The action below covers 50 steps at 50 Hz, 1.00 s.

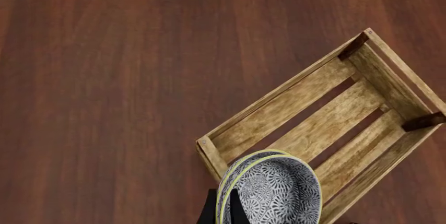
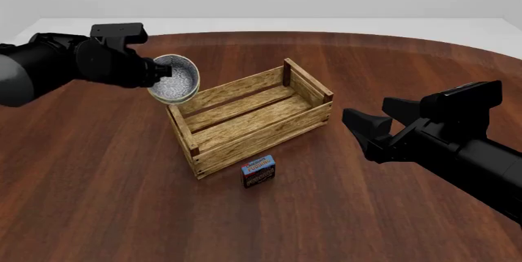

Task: Stack the right bowl on the left bowl and place them in the tray.

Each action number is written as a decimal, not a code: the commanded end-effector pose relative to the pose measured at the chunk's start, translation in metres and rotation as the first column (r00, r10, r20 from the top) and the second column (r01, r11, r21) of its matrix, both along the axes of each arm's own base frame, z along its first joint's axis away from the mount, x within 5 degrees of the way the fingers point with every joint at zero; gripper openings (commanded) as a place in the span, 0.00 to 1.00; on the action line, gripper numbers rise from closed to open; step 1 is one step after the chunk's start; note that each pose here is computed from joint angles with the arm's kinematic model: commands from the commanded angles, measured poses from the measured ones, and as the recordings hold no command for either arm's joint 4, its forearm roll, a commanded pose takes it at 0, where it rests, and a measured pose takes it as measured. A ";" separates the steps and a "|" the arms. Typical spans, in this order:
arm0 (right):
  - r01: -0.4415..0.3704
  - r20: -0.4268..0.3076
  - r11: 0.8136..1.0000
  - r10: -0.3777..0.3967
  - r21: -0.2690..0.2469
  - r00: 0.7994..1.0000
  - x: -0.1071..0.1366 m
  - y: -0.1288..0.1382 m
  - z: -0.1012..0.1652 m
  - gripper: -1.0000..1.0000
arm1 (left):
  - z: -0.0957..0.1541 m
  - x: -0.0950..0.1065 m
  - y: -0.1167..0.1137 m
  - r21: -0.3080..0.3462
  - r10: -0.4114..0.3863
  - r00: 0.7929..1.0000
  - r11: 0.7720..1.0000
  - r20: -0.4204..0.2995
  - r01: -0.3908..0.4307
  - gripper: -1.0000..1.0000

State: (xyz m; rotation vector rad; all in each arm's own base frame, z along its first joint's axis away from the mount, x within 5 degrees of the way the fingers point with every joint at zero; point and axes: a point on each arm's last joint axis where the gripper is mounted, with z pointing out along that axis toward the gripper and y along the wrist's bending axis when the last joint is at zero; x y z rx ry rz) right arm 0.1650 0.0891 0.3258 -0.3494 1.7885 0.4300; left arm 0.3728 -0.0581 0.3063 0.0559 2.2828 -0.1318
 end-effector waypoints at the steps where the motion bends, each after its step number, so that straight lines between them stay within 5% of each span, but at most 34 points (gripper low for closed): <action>1: 0.000 0.000 1.000 0.000 0.000 1.000 0.000 0.000 0.000 1.00 | 0.009 0.003 -0.017 -0.055 -0.008 0.999 0.998 0.037 0.010 0.00; 50: 0.000 0.000 1.000 0.000 0.000 1.000 0.000 0.000 0.000 1.00 | -0.026 0.039 -0.083 -0.094 -0.100 0.995 0.991 -0.006 0.099 0.00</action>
